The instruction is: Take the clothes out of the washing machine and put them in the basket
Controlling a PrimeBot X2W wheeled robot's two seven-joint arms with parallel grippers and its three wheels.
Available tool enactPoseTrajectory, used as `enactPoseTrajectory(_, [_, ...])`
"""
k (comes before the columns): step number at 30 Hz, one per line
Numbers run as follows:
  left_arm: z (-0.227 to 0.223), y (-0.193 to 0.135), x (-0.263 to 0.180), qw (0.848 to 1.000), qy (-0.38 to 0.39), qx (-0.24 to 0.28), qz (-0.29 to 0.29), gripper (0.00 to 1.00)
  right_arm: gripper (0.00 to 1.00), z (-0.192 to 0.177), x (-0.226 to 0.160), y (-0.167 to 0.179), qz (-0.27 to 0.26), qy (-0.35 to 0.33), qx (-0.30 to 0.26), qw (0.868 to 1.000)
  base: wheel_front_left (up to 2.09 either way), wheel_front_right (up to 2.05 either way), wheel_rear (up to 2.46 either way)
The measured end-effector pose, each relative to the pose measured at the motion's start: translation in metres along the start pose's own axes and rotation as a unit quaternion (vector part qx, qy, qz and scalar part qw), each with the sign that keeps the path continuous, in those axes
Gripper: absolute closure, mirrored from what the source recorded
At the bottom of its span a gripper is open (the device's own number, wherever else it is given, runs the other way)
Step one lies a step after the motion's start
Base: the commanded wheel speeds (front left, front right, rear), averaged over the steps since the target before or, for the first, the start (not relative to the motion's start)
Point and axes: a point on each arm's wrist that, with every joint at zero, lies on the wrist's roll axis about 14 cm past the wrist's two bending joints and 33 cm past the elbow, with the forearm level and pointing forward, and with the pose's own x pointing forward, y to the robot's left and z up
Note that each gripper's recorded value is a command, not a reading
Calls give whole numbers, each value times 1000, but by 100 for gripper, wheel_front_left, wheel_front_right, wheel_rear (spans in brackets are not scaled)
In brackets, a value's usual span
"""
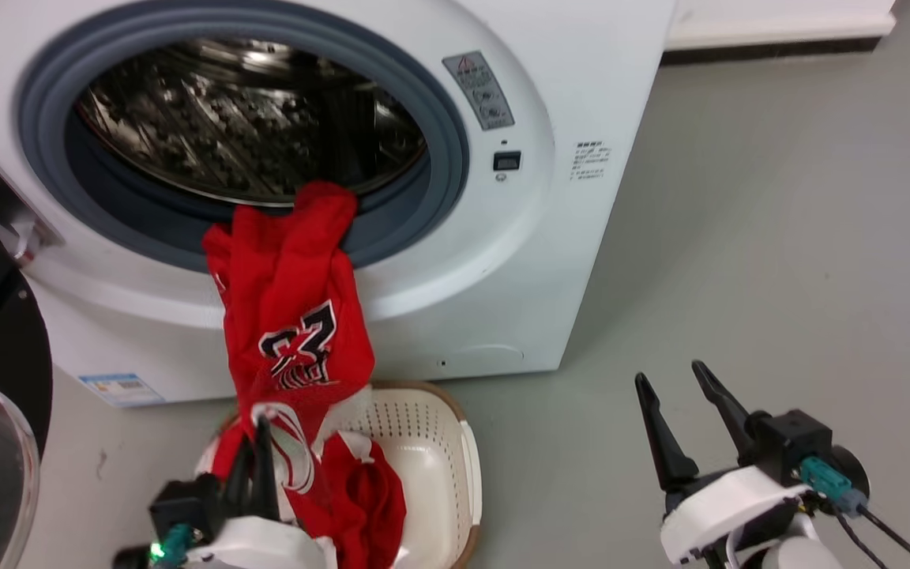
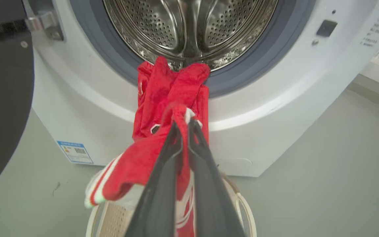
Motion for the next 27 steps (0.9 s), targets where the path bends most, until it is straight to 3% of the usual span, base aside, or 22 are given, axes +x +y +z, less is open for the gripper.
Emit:
enactPoseTrajectory(6, [-92,0,-2,989,145,-10,2,100,0,-16,16,-3,1,21,6,1000,0,0,0])
enactPoseTrajectory(19, [-168,19,65,966,257,26,1,100,0,-52,55,-12,2,56,14,998,0,0,0])
enactPoseTrajectory(27, [-203,34,94,953,301,10,30,100,0,-78,60,-24,-14,85,26,996,0,0,0])
